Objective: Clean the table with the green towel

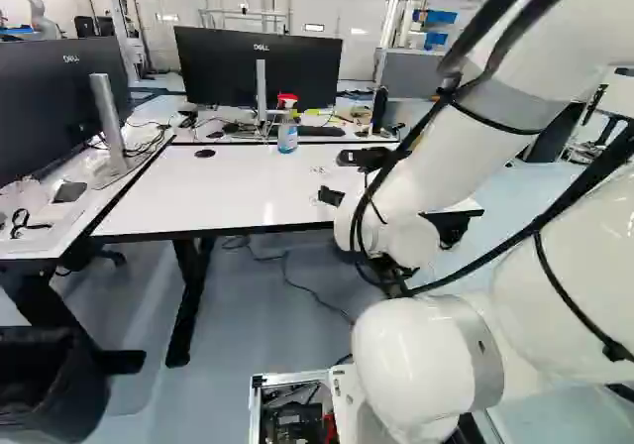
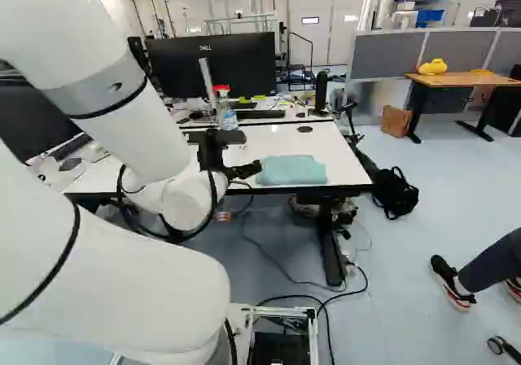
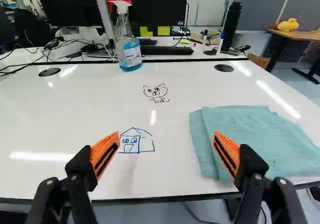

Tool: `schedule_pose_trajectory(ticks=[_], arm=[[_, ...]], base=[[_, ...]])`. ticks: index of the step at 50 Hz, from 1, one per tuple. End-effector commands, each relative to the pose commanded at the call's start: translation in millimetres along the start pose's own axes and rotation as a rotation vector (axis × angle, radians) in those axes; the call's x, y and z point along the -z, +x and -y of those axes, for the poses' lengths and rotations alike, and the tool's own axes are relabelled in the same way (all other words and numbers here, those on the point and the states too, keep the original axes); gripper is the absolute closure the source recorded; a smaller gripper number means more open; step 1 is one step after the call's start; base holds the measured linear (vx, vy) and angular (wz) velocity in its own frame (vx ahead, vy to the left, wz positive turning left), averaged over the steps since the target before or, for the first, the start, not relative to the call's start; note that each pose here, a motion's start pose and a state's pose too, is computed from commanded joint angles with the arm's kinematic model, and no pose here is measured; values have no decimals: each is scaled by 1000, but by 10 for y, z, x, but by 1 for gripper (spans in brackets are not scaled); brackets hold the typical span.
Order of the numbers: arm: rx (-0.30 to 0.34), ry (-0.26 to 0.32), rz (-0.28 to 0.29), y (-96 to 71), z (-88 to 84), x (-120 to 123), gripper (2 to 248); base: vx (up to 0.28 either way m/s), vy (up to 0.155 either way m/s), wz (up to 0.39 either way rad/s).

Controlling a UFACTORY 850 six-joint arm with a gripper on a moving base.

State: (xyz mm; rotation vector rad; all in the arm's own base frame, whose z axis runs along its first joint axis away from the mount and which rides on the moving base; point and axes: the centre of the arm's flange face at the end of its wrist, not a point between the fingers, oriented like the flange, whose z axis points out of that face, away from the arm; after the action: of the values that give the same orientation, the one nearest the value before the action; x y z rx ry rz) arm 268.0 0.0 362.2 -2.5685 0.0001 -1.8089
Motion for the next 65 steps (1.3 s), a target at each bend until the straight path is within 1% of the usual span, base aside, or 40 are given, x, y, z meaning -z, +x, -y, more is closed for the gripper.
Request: schedule_pose_trajectory(ticks=[17,23,40,59,65], arm=[[0,-1,0,0,-2,-1,3],[-3,-9,-9,30,-26,-4,3],[-21,-65,-51,220,-194,-68,3],[-41,-135,-96,492,-432,-215,3],[-47,-154,-94,537,-508,-286,3]], base=[[0,0,0],[0,0,0],[0,0,0],[0,0,0],[0,0,0]])
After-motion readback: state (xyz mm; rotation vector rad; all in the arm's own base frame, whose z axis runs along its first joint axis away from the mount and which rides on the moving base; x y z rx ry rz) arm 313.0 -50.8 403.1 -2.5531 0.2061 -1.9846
